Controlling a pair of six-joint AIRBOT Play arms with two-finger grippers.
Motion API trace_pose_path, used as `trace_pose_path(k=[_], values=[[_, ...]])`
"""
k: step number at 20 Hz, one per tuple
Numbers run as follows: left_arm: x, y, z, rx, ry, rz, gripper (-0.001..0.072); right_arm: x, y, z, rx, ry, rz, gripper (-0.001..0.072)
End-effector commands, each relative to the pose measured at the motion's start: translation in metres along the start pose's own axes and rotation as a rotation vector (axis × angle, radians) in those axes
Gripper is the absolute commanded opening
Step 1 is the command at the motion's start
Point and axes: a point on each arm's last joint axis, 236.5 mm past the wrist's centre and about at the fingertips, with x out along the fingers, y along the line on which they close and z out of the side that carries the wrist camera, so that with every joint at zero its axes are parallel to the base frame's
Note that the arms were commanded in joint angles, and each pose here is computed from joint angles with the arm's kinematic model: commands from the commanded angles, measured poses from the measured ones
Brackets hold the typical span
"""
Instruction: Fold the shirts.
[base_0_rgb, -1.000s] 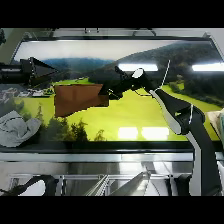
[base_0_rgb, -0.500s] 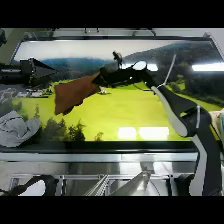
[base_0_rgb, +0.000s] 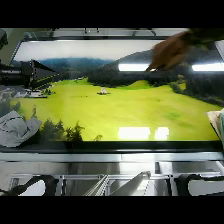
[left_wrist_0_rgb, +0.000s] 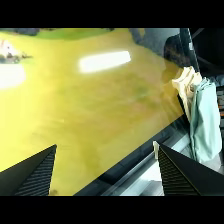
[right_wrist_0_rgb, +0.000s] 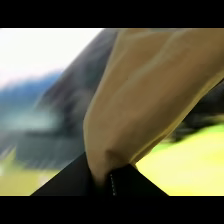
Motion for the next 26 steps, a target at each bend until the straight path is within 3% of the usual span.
trace_pose_path(k=[1,7,13,20,26], values=[[0.0,0.0,0.0,0.0,0.002,-0.002,0.0719,-0.093,-0.135,0.039,0.224,-0.12,-0.279,0.0023],[0.0,0.002,0.001,0.001,-0.002,0.006,0.0719,-0.166,-0.251,-0.007,0.466,0.014,-0.473,0.0023],[0.0,0.002,0.0,0.001,-0.001,0.008,0.0718,-0.224,-0.305,-0.066,0.659,0.16,-0.677,0.0023],[0.0,0.002,0.001,0.001,-0.002,0.009,0.0718,-0.247,-0.322,-0.078,0.657,0.179,-0.79,0.0023],[0.0,0.002,0.0,0.001,-0.001,0.008,0.0718,-0.298,-0.351,-0.097,0.606,0.211,-1.044,0.0023]])
